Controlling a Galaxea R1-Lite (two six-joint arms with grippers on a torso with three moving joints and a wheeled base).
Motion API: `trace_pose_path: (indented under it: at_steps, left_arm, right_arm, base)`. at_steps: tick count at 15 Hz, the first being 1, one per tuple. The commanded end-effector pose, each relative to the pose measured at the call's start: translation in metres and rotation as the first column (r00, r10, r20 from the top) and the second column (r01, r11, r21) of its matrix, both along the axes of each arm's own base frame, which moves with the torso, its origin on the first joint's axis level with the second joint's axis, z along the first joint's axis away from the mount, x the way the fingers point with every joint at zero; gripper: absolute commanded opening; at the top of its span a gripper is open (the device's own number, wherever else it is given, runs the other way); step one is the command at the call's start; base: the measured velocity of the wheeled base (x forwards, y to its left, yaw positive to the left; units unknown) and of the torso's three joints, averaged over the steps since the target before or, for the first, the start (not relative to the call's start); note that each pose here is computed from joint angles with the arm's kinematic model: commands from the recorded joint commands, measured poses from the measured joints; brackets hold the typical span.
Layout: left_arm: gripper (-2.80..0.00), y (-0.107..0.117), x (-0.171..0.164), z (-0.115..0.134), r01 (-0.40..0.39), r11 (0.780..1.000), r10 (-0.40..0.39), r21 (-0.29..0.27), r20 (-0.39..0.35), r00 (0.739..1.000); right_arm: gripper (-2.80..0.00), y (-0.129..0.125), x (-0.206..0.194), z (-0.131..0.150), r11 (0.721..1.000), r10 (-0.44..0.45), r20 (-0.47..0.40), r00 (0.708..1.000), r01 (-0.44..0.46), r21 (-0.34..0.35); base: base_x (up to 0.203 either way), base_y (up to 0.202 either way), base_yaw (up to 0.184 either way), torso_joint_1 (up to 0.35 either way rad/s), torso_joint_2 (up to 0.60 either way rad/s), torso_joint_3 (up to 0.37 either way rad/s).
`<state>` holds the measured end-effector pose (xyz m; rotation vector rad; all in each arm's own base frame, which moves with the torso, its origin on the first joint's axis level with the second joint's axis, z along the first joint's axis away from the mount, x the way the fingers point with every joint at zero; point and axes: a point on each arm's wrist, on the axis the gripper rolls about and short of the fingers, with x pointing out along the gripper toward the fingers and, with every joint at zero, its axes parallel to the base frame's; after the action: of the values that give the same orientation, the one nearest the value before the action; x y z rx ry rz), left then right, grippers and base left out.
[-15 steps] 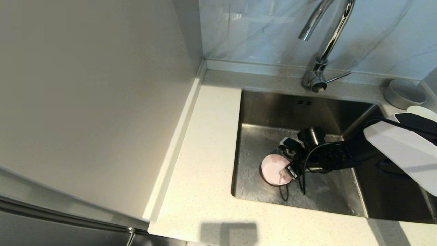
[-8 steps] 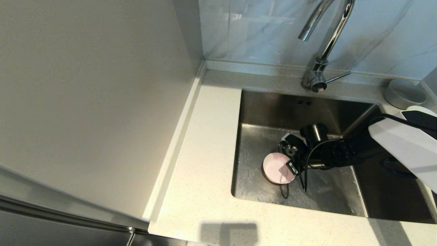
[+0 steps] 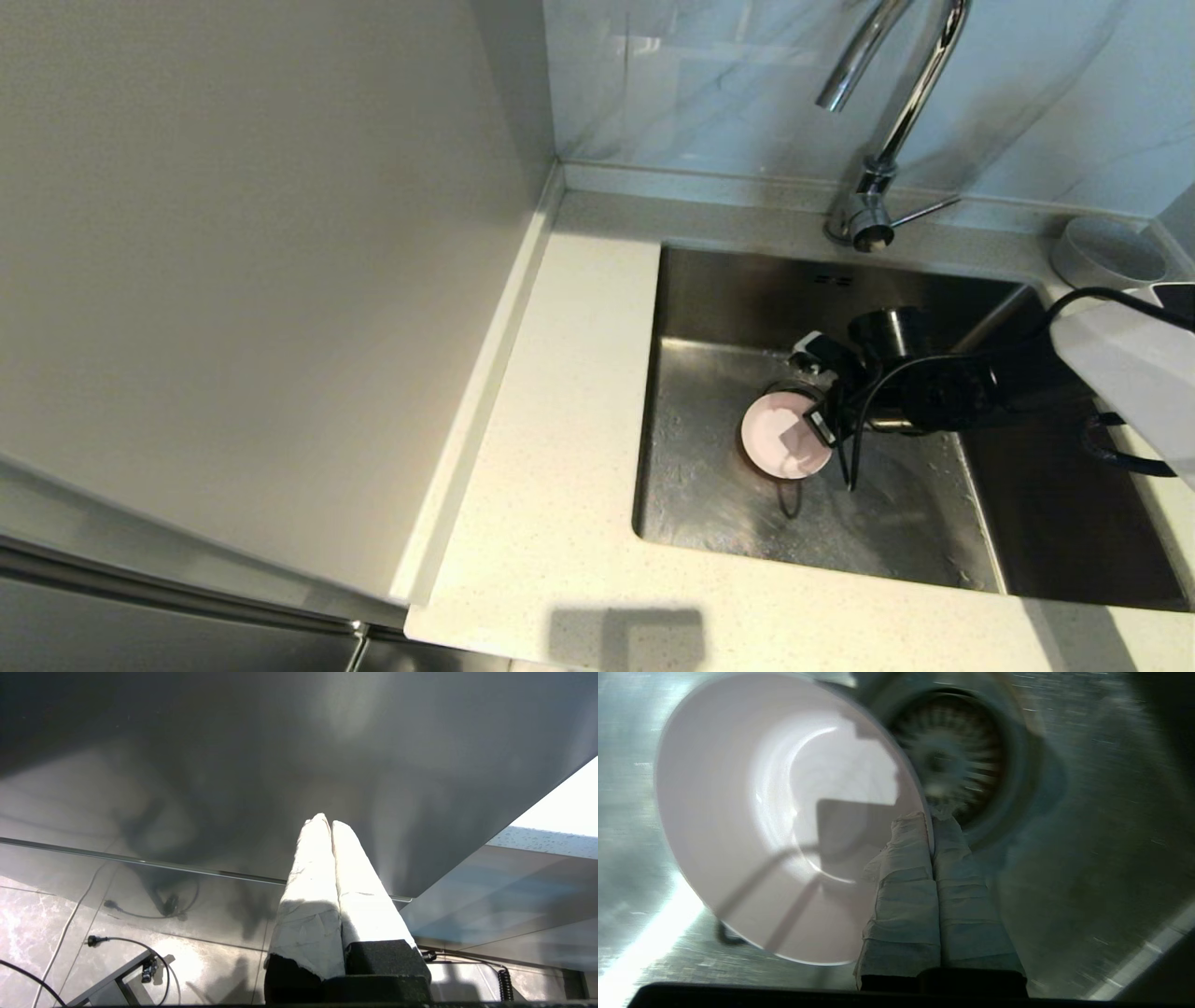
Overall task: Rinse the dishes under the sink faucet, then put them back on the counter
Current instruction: Put a bowl back to the table from the sink
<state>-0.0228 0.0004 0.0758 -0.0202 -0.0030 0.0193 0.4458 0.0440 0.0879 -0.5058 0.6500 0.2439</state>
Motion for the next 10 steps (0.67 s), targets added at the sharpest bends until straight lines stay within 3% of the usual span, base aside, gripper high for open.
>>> trace_pose_path:
  at_steps: [1, 5, 8, 10]
  left_arm:
    - [-2.8, 0.0, 0.0, 0.0, -0.001, 1.0, 0.001, -0.001, 0.003, 1.0]
    - [-2.8, 0.0, 0.0, 0.0, -0.001, 1.0, 0.001, -0.001, 0.003, 1.0]
    - [-2.8, 0.0, 0.0, 0.0, -0.001, 1.0, 0.001, -0.001, 0.003, 1.0]
    - [-2.8, 0.0, 0.0, 0.0, -0.001, 1.0, 0.001, -0.001, 0.003, 1.0]
  right_arm:
    - [-2.8, -0.02, -0.006, 0.036, 0.999, -0.043, 0.083, 0.996, 0.043, 0.003]
    - [-2.8, -0.063, -0.03, 0.099, 0.99, -0.142, 0.224, 0.964, 0.142, 0.015]
    - [-2.8, -0.091, -0.059, 0.145, 0.978, -0.204, 0.329, 0.922, 0.209, 0.02]
    - [-2.8, -0.11, -0.086, 0.17, 0.967, -0.23, 0.384, 0.894, 0.254, -0.014]
  base:
    - [0.0, 0.0, 0.0, 0.0, 0.0, 0.0]
    - [0.0, 0.0, 0.0, 0.0, 0.0, 0.0]
    - [0.0, 0.0, 0.0, 0.0, 0.0, 0.0]
    - [0.0, 0.0, 0.0, 0.0, 0.0, 0.0]
